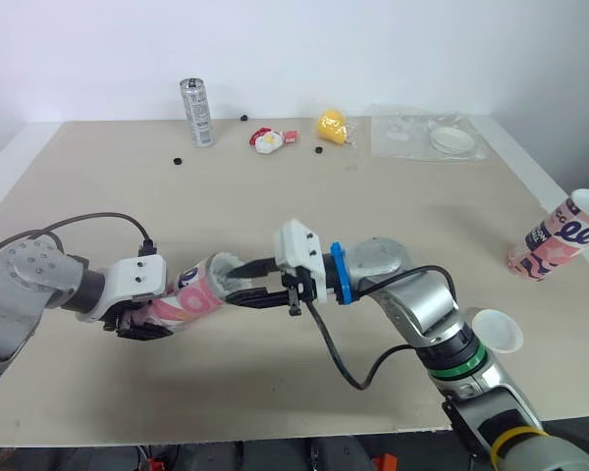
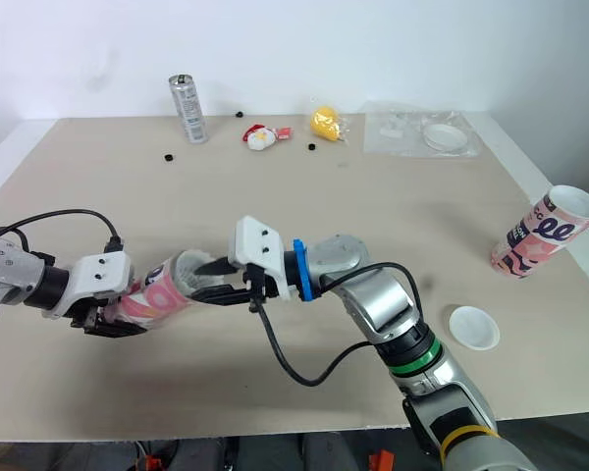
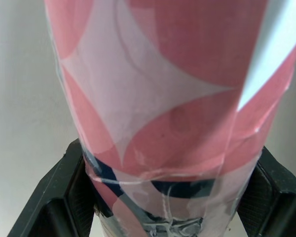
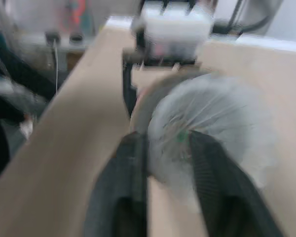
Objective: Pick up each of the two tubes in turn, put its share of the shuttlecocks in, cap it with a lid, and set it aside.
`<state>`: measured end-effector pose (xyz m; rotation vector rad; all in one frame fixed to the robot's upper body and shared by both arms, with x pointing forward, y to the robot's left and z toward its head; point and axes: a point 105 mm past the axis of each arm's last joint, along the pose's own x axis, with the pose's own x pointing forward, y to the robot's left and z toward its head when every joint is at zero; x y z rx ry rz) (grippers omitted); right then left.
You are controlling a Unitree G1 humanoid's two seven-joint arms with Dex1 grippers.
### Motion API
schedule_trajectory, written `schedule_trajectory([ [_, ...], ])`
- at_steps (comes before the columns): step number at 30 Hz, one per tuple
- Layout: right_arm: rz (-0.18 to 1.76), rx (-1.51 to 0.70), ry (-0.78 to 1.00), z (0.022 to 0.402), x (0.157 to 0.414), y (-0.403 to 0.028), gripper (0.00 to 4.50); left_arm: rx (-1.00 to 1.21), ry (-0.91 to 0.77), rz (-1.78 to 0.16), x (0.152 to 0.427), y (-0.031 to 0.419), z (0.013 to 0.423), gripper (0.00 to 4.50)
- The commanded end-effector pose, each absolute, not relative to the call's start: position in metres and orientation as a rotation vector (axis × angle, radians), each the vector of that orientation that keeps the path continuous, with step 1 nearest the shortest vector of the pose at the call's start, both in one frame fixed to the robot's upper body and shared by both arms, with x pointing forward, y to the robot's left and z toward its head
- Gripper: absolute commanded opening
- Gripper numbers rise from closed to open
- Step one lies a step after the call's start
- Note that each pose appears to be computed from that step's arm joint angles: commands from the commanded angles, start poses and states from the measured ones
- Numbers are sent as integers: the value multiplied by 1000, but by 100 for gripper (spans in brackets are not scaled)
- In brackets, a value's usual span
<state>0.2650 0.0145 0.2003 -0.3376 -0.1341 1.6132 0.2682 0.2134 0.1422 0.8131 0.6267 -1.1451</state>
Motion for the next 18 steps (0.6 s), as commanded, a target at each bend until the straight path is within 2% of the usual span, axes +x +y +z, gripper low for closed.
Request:
schedule_trajectory([
  [1, 1616, -262, -202, 228, 260, 5, 154, 795, 638, -1165, 264, 208, 137, 335],
  [3, 1608, -216, -211, 240, 263, 1, 92, 794, 636, -1165, 265, 208, 137, 335],
  [5, 1603, -225, -209, 243, 265, 0, 12, 795, 635, -1165, 265, 208, 137, 335],
  [13, 1652, -555, -185, 208, 279, 35, 12, 787, 630, -1169, 268, 205, 137, 335],
  [18, 1712, -802, -231, 183, 278, 77, 12, 786, 629, -1174, 267, 204, 137, 335],
])
